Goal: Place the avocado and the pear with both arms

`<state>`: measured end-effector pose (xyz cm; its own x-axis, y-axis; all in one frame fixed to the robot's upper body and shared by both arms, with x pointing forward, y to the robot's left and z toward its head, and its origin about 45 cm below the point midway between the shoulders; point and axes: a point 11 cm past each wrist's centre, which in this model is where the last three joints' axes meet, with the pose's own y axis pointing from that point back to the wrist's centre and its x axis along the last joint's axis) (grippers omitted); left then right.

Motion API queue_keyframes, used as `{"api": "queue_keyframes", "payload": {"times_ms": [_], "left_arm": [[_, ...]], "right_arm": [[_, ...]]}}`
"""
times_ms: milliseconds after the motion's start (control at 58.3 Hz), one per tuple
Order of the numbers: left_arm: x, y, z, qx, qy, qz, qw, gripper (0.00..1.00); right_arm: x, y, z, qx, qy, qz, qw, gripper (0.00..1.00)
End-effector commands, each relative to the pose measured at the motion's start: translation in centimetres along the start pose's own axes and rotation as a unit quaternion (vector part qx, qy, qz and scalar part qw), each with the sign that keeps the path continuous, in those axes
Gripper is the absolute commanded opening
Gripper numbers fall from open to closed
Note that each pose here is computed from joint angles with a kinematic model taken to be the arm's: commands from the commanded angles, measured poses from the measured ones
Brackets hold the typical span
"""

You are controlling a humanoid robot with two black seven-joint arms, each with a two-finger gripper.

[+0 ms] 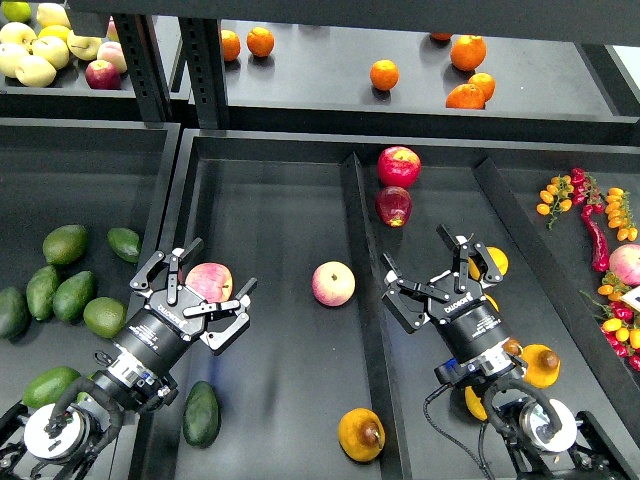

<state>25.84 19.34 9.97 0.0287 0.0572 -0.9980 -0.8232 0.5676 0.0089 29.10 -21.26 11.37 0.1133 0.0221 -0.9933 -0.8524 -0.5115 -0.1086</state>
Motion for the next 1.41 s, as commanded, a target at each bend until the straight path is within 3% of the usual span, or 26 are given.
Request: {"api": "queue_keyframes", "payload": {"times_ms": [0, 549, 1389], "left_arm": [[0.0, 0.1, 0.0, 0.000, 0.001, -0.001, 1.000, 1.00], [1.7, 2.3, -1.0, -0.009, 0.019, 0.027, 0.999, 1.00], [2.1, 2.1, -1.4, 0.019, -0.001, 0.039, 0.999, 1.00]], "right_arm": [[0.0, 0.0, -0.1, 0.002, 0.000, 0.000, 1.000, 0.99], [0.0, 0.1, -0.1, 0.003, 0.000, 0.000, 1.000, 0.99], [0.2, 0.7, -0.2, 0.009, -0.003, 0.004, 1.000, 0.99]]}}
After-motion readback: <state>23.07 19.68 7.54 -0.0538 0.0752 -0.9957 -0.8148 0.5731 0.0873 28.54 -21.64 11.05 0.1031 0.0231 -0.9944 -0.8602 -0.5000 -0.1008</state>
